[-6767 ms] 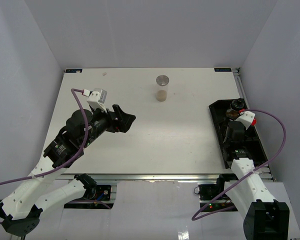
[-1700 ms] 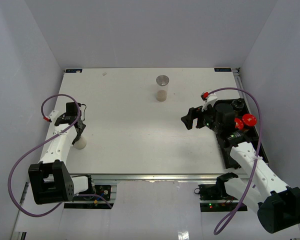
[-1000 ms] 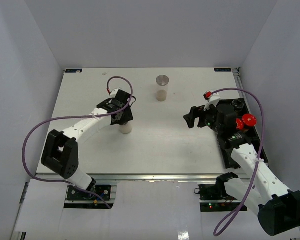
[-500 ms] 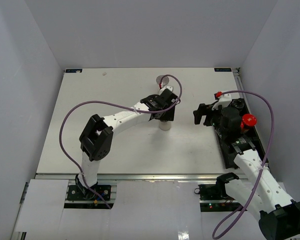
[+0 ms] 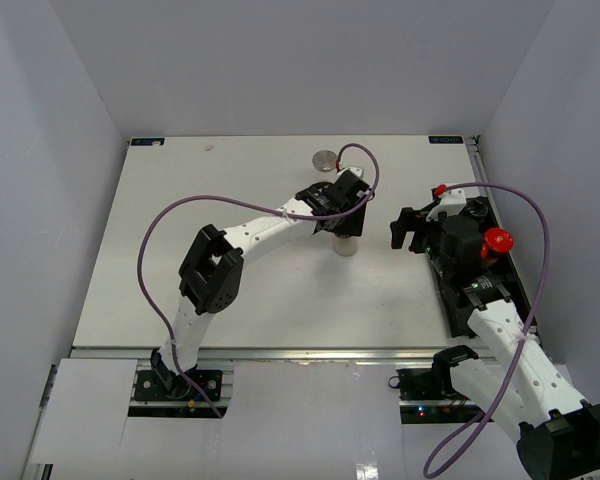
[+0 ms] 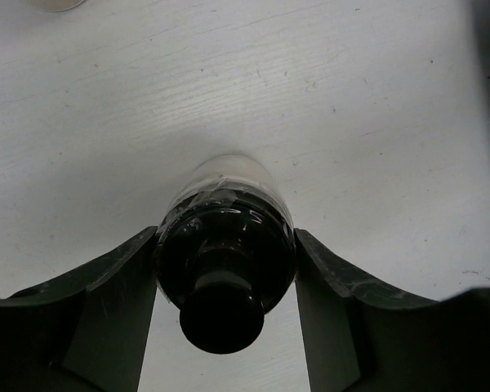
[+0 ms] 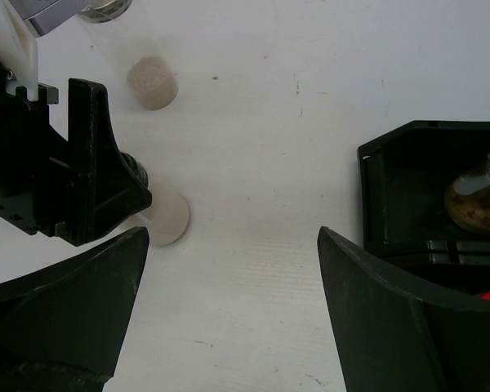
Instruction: Organize the condiment bottles
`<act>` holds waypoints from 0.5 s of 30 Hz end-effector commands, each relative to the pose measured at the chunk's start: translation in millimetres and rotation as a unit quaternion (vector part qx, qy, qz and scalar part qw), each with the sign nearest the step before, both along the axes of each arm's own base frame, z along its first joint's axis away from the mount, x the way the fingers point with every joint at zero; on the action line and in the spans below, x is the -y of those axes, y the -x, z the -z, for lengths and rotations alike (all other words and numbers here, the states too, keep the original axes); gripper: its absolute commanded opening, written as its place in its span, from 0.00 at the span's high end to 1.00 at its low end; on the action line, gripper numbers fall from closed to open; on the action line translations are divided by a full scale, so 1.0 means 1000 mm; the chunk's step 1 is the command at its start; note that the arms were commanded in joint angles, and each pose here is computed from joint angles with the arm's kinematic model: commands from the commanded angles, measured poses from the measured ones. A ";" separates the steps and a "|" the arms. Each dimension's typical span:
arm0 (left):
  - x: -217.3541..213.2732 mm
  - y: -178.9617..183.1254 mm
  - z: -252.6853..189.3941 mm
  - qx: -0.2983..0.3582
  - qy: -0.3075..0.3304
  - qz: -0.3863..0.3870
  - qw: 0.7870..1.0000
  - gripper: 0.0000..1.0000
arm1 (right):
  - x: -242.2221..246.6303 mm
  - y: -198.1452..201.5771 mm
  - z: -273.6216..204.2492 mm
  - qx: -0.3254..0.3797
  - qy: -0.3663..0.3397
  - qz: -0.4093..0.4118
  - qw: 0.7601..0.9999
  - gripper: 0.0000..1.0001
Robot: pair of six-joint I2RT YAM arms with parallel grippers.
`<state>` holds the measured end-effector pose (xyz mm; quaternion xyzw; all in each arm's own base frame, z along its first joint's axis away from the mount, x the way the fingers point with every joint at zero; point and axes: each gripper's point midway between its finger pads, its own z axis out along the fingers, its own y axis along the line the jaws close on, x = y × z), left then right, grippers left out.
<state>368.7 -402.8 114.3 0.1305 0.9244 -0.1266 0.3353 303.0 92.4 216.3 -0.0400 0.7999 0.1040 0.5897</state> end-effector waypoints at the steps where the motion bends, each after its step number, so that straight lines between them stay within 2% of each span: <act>1: 0.011 0.003 -0.019 0.000 0.025 0.019 1.000 0.26 | 0.000 -0.005 -0.012 0.018 -0.011 0.004 1.000 0.10; 4: 0.014 0.006 -0.026 -0.001 0.036 0.032 0.999 0.08 | -0.001 -0.006 -0.014 0.019 -0.010 0.001 1.000 0.10; 7: 0.017 0.006 -0.034 0.002 0.042 0.035 0.998 0.02 | -0.001 -0.006 -0.015 0.020 -0.009 0.001 1.000 0.10; 12: 0.017 0.004 -0.055 0.016 0.049 0.036 0.998 0.02 | -0.006 -0.006 -0.016 0.018 -0.009 -0.013 1.000 0.10; 15: 0.012 0.001 -0.096 0.047 0.061 0.030 0.997 0.02 | -0.019 -0.005 -0.018 0.015 -0.011 -0.051 0.999 0.10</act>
